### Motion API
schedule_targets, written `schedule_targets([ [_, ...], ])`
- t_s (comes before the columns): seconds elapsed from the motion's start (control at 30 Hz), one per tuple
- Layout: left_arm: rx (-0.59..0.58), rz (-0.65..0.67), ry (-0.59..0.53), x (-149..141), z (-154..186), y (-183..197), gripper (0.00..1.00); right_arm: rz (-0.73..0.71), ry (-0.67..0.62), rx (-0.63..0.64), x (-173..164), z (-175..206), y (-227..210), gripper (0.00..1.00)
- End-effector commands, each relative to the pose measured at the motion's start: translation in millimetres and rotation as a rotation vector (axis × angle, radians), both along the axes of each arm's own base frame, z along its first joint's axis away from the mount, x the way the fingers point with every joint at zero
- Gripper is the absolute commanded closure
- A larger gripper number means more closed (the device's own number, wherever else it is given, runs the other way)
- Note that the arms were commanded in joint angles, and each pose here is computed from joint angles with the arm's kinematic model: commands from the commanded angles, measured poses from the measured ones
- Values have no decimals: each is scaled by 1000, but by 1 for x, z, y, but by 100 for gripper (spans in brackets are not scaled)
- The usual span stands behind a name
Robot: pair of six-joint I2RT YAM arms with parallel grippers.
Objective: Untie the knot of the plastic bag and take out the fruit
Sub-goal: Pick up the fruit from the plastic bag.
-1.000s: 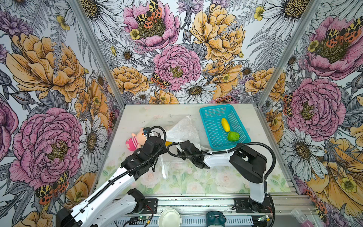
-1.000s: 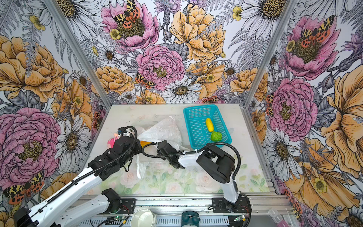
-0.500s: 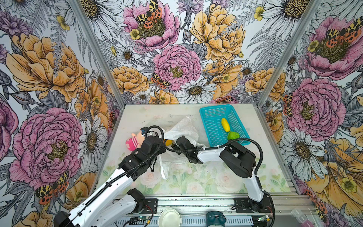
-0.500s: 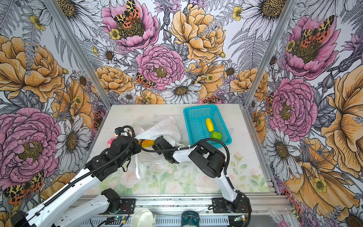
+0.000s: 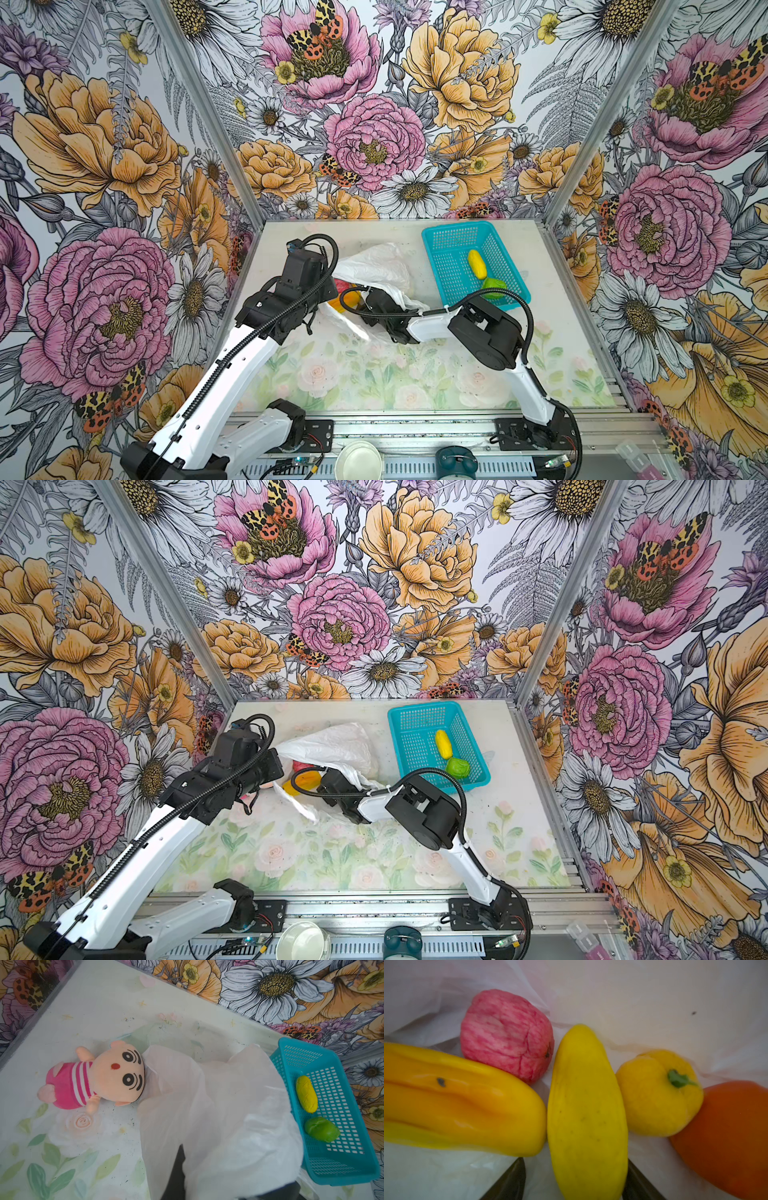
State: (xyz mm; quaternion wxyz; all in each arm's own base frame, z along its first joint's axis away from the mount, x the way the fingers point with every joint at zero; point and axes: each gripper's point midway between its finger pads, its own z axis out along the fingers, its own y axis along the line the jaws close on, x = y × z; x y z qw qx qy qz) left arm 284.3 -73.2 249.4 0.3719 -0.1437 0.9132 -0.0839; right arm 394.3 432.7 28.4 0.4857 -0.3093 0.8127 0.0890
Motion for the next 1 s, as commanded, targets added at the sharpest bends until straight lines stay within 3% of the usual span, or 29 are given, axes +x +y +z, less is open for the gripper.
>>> schedule_targets([
  [0.0,-34,-104,73,-8,-14,-6,100,-6,-2,42,11,3,9,30],
  [0.2,-48,-172,81,-14,-23,-17,100,-2,29,28,15,0,16,40],
  [0.47,-24,-125,66,-24,-28,1,100,84,53,64,-4,13,24,64],
  [0.73,11,-74,108,-30,-40,16,100,167,-17,163,-46,69,13,67],
  [0.97,-39,-54,121,-25,-39,21,100,207,-59,214,-74,95,5,73],
])
